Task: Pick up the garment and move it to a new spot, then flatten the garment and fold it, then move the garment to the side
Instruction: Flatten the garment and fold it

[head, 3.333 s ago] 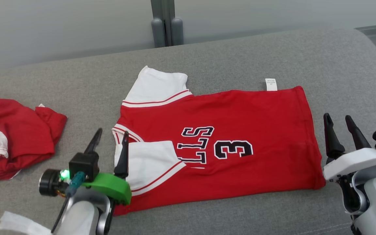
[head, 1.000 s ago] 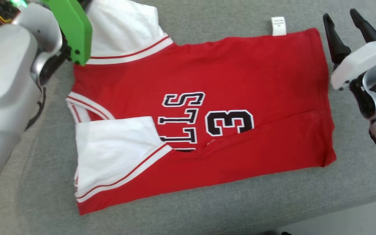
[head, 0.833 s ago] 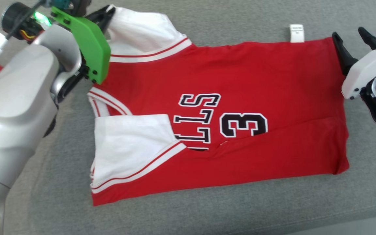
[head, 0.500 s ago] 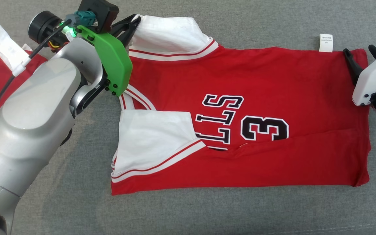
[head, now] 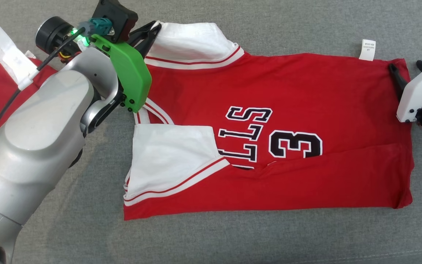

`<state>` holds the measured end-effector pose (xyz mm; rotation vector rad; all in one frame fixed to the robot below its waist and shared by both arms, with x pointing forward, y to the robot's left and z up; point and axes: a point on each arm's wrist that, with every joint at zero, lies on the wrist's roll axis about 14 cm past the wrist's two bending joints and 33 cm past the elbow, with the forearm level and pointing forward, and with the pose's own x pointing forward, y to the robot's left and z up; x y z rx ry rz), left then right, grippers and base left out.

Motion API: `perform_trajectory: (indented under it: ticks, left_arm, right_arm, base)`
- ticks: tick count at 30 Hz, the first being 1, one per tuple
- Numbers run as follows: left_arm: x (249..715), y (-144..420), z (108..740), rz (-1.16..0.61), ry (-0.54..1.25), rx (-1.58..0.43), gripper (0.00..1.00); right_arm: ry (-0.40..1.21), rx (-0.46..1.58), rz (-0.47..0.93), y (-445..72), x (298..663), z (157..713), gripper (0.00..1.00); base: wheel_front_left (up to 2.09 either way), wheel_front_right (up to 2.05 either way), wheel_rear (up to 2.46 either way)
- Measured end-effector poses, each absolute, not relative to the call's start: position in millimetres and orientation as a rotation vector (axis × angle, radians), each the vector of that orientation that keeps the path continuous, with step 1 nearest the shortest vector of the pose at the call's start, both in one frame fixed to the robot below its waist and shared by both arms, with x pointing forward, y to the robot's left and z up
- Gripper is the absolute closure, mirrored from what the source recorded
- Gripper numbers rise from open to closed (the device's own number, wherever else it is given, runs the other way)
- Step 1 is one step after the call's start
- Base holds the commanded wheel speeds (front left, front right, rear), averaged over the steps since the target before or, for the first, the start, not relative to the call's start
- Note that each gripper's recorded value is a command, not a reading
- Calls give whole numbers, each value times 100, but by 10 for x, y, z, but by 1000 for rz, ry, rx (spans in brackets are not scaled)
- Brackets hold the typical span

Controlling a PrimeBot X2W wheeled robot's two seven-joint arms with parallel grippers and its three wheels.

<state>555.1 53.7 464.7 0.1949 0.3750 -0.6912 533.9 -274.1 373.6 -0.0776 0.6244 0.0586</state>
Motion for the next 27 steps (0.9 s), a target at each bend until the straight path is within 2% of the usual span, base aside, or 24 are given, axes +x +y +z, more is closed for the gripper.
perform_trajectory:
  ticks: [1,2,3,12,17,27]
  left_arm:
    - [5550,534,4646,-691,375,195,100]
    - [5549,531,4645,-692,375,195,100]
    - [5552,529,4645,-692,375,196,100]
    - [5659,650,4621,-634,368,190,100]
    - [5850,773,4677,-568,329,197,100]
    - [6227,854,4925,-472,203,180,100]
  right_arm:
    - [624,-65,59,-2722,5337,3735,6]
    - [624,-56,60,-2708,5333,3732,48]
    - [619,-51,63,-2694,5334,3737,100]
    - [511,-79,95,-2645,5472,3925,100]
    - [386,-108,108,-2665,5681,4174,100]
    - [253,-136,110,-2678,5931,4440,100]
  base:
    - [0,0,0]
    - [0,0,0]
    - [0,0,0]
    - [0,0,0]
    - [0,0,0]
    - [0,0,0]
